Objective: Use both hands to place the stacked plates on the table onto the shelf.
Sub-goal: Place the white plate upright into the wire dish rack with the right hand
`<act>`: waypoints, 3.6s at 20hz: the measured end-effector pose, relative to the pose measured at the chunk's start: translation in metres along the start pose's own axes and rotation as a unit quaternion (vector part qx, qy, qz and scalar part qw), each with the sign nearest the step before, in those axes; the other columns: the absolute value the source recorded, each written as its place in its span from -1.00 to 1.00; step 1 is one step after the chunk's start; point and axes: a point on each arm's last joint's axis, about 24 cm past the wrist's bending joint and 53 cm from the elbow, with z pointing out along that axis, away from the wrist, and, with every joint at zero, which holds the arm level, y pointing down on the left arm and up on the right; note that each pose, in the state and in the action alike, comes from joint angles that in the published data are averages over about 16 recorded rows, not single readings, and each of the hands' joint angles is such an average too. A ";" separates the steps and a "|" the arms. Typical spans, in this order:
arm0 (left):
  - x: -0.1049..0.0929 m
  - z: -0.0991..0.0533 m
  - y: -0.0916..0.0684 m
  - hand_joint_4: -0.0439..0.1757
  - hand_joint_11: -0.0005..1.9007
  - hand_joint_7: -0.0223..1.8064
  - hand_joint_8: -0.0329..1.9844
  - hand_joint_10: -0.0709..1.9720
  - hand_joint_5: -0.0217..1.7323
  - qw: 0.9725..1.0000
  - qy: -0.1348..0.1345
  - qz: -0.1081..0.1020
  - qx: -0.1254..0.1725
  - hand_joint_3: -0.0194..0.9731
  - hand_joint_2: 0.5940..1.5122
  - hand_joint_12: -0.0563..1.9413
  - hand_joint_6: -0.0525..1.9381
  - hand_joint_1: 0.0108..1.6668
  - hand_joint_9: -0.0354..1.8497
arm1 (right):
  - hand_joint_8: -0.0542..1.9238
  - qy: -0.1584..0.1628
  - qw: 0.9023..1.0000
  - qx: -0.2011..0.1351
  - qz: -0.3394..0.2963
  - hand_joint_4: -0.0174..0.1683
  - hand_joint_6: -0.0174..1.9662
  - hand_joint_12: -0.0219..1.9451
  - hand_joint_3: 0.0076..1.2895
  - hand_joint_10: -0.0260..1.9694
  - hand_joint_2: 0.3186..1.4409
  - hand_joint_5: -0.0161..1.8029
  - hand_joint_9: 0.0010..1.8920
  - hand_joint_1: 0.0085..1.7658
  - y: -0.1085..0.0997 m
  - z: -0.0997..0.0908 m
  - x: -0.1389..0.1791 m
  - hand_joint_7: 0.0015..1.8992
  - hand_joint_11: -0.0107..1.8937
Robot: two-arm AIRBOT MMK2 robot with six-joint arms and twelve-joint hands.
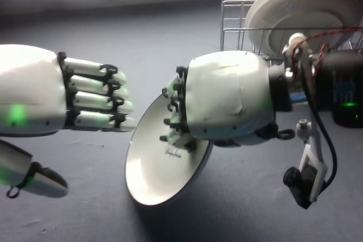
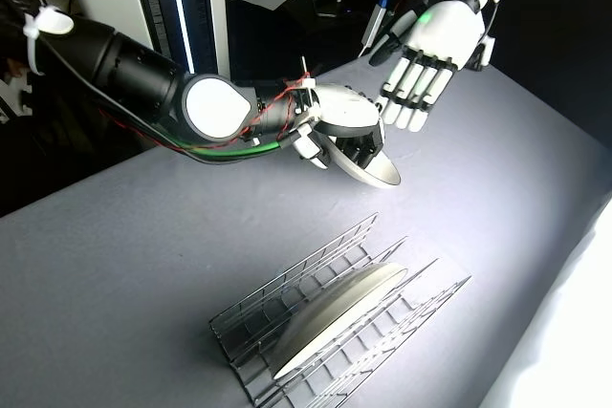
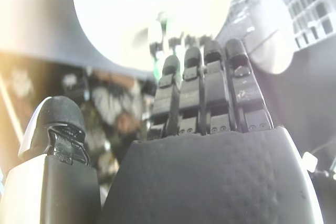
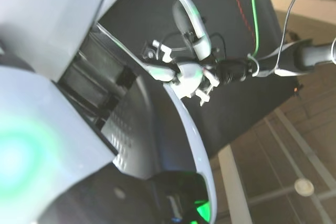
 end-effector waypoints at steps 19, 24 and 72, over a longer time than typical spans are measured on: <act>0.010 -0.020 0.037 -0.57 -0.98 -0.78 -0.97 -0.91 -0.79 0.995 0.029 0.057 -0.081 -0.95 0.27 -0.61 -0.94 -1.00 -0.79 | -0.22 -0.118 0.975 0.051 0.182 -0.86 -0.14 0.22 -0.99 0.05 0.20 0.11 0.03 0.54 -0.016 -0.035 -0.071 0.19 -0.17; 0.002 -0.021 0.047 -0.57 -0.98 -0.77 -0.97 -0.91 -0.78 0.995 0.011 0.028 -0.091 -0.95 0.27 -0.60 -0.94 -1.00 -0.79 | -0.20 -0.154 0.957 0.062 0.238 -0.86 -0.14 0.22 -0.99 0.07 0.20 0.10 0.04 0.55 -0.027 -0.046 -0.086 0.19 -0.17; -0.049 -0.023 0.041 -0.57 -0.98 -0.79 -0.97 -0.91 -0.80 0.992 -0.083 -0.047 -0.086 -0.95 0.27 -0.62 -0.94 -0.99 -0.79 | -0.23 -0.328 0.748 0.176 0.550 -0.87 -0.14 0.20 -0.99 0.06 0.20 0.08 0.05 0.59 -0.124 -0.163 -0.142 0.19 -0.17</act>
